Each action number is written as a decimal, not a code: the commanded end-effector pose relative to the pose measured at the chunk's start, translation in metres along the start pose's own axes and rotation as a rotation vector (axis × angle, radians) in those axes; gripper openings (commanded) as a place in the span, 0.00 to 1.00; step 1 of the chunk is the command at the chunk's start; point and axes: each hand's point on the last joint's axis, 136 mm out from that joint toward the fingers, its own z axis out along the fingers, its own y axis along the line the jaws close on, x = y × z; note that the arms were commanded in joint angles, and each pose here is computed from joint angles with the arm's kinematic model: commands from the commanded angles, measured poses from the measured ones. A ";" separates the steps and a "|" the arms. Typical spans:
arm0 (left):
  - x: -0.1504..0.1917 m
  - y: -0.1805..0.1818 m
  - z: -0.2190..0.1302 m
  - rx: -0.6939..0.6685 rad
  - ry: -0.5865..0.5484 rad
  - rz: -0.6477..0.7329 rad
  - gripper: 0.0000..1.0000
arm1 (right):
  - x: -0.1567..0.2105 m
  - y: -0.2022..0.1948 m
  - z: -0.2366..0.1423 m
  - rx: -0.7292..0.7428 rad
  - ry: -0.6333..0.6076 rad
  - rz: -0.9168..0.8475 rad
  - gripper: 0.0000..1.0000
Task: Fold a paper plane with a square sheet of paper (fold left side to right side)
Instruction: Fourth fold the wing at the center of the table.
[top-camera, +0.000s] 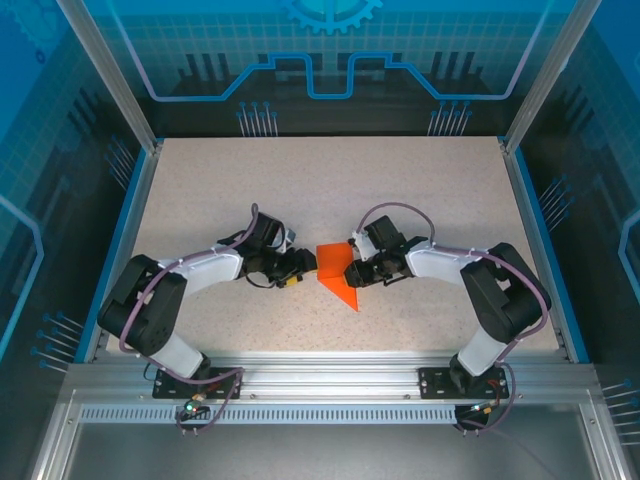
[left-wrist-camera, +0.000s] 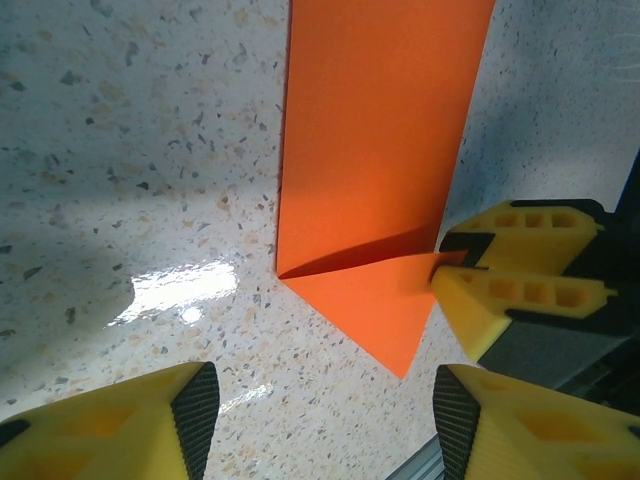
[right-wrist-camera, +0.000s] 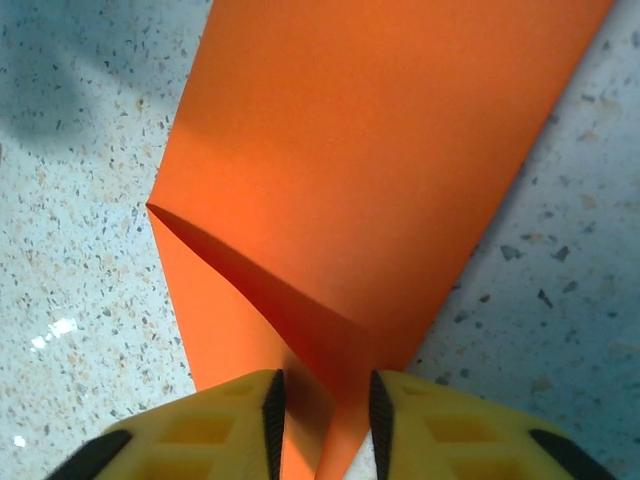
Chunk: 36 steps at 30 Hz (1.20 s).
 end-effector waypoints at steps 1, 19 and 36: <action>0.007 -0.002 0.005 0.011 0.034 -0.008 0.62 | -0.001 -0.005 -0.004 -0.007 -0.021 0.015 0.18; 0.008 -0.026 0.026 0.048 0.089 0.025 0.62 | 0.007 -0.016 -0.010 0.037 -0.019 0.039 0.00; -0.004 -0.050 0.038 0.084 0.100 0.044 0.53 | -0.003 -0.018 -0.046 0.121 -0.127 0.044 0.39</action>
